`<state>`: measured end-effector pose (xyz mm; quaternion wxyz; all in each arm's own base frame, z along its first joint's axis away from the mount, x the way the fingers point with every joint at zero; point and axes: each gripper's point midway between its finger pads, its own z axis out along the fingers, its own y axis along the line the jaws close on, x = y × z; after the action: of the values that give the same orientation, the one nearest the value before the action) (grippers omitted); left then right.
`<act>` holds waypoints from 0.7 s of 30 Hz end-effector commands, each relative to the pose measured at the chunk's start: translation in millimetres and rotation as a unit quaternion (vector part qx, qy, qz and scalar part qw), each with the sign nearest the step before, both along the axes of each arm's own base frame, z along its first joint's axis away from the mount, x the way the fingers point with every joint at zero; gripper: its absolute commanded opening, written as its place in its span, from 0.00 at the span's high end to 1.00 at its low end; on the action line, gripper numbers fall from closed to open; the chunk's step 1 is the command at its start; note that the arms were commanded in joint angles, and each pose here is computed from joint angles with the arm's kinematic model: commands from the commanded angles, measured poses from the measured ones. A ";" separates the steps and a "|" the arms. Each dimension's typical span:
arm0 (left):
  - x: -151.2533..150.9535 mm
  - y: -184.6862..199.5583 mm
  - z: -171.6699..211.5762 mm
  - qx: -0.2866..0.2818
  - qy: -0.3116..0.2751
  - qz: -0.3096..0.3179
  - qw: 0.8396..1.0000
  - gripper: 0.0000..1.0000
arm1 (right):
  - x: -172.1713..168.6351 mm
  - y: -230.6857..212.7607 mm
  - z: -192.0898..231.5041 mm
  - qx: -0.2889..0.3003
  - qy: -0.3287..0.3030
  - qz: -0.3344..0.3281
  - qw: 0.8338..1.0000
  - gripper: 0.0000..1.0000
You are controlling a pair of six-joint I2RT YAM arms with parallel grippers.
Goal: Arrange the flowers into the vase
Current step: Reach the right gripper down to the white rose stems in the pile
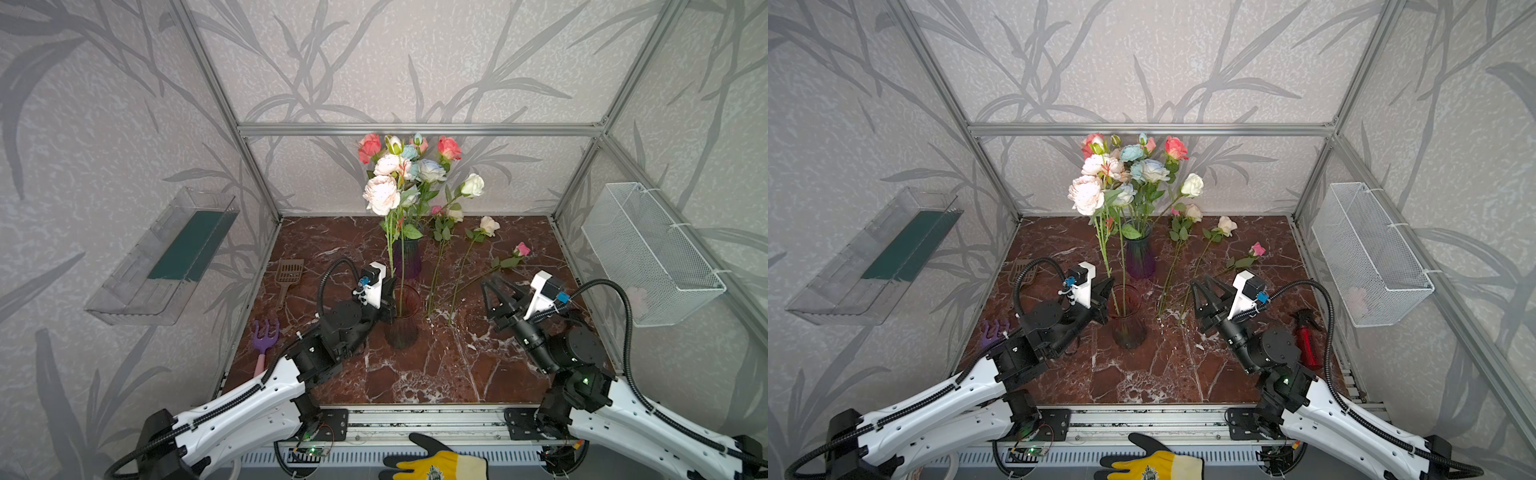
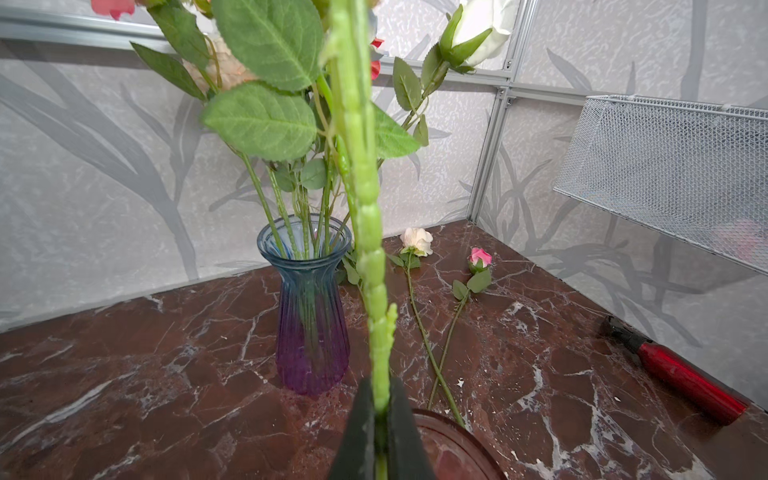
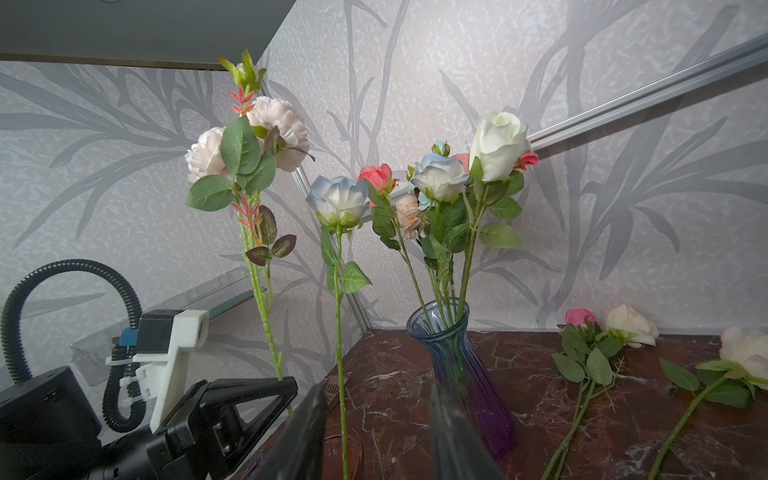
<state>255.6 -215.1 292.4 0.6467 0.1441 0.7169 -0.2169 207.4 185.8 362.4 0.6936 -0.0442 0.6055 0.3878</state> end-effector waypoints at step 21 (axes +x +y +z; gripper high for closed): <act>-27.2 28.3 35.5 -0.032 -0.014 -0.010 0.999 0.67 | 26.8 -18.2 -27.2 -0.064 0.073 -0.098 0.990 0.58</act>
<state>234.0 -192.5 307.0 0.6514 0.1360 0.7083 -0.2356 223.9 182.4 336.3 0.6786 -0.0301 0.6564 0.3283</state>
